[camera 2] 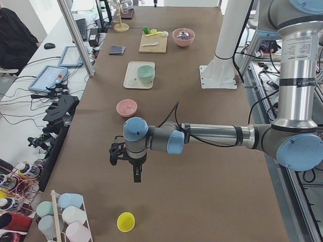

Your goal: Stack pink bowl on green and place spoon

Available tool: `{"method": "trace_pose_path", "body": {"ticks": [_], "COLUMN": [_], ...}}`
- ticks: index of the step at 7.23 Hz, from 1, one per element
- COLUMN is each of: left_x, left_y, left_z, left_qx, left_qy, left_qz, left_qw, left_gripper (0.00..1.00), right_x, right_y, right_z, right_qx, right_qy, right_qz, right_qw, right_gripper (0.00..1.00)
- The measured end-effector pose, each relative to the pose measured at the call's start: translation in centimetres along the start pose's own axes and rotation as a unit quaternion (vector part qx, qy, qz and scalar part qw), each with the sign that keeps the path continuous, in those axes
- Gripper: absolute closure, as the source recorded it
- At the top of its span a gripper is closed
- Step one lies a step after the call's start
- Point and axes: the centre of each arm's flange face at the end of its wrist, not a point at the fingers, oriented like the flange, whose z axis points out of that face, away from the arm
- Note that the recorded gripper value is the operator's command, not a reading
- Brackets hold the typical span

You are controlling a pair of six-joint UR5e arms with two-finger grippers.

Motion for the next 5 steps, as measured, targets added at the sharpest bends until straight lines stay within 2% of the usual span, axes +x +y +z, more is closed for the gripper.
{"method": "trace_pose_path", "body": {"ticks": [5], "left_x": [0.15], "left_y": [-0.2], "left_z": [-0.07], "left_qx": [0.001], "left_qy": [0.002], "left_qz": [0.001], "left_qw": [1.0], "left_gripper": [0.02], "right_x": [-0.02], "right_y": [-0.01], "right_z": [-0.02], "right_qx": [0.0], "right_qy": [0.0], "right_qz": [0.0], "right_qw": [1.0], "right_gripper": [0.0]}}
